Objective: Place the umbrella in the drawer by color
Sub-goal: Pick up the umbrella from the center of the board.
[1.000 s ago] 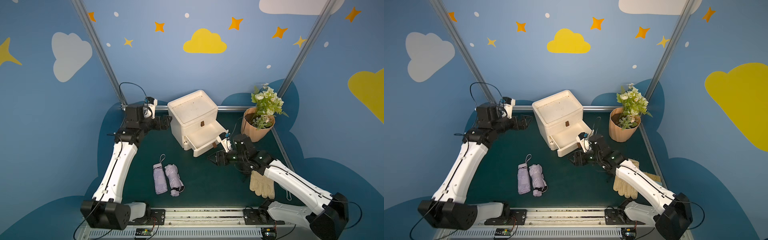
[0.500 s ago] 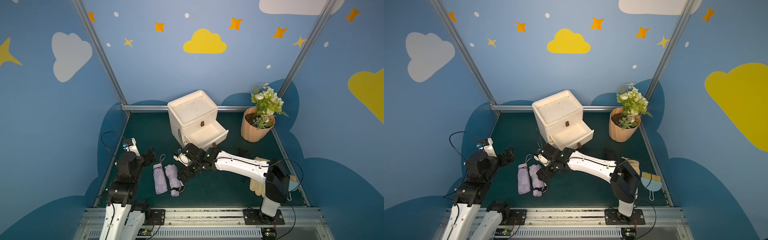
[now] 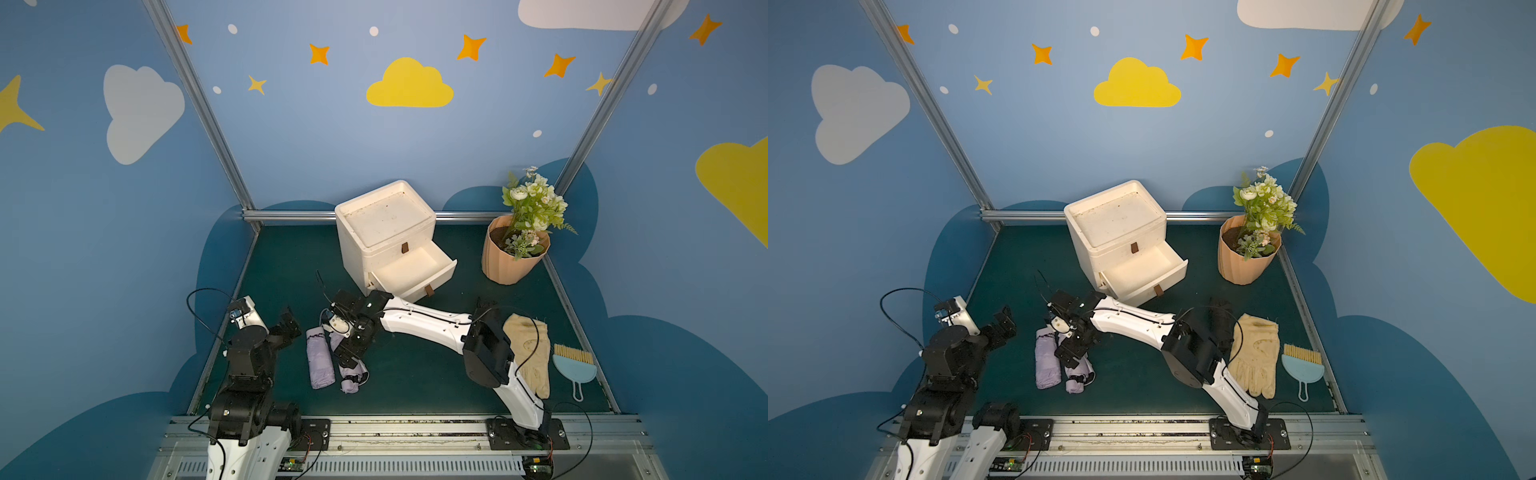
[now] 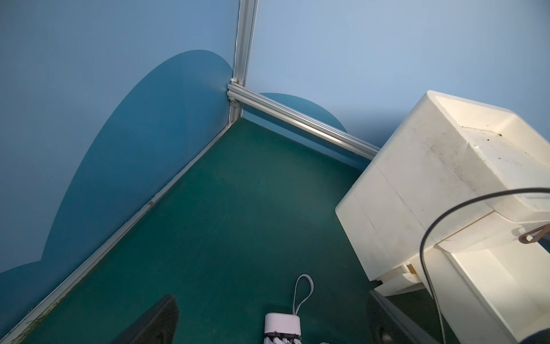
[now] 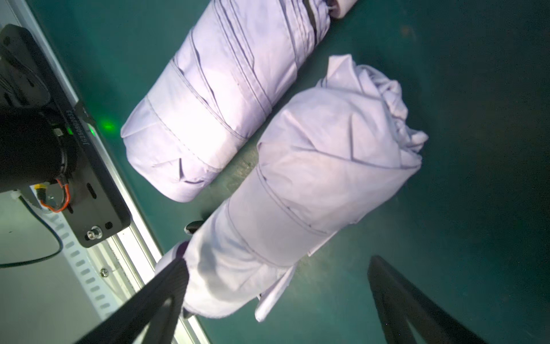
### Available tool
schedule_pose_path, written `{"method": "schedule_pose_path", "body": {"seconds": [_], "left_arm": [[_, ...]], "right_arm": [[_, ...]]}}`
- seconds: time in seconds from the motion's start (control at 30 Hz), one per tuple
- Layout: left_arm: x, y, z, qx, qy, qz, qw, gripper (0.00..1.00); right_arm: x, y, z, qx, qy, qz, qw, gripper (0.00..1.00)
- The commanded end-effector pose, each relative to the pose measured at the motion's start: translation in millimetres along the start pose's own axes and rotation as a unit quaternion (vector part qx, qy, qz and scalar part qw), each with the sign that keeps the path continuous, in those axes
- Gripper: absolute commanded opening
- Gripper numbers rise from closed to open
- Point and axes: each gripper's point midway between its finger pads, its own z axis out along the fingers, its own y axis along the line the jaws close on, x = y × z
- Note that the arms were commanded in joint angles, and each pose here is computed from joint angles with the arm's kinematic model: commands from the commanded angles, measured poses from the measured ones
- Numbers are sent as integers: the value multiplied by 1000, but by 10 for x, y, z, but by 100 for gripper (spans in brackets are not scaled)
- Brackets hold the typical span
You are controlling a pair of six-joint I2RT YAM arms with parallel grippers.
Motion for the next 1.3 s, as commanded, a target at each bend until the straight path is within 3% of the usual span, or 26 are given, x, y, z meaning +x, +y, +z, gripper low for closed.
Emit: {"method": "schedule_pose_path", "body": {"seconds": [0.0,0.33,0.5,0.63,0.9,1.13,1.27], "left_arm": [[-10,30,6,-10,0,-3,1000,100],[34,26,25,-7,6,-8,1000,100],[69,25,21,-4,9,-13,1000,100],[63,14,23,-2,9,-14,1000,100],[72,-28,55,6,15,-17,1000,100],[65,-71,51,16,19,-20,999,100],[35,-207,35,52,21,-20,998,100]], "right_arm": [[115,62,30,-10,42,1,999,98],[86,-15,307,-5,72,25,997,98],[279,-225,315,33,103,36,993,95],[517,-387,285,29,124,67,990,86],[668,-485,326,21,134,90,987,85],[576,-454,244,15,114,83,990,55],[452,-378,24,-23,61,95,993,42]]}}
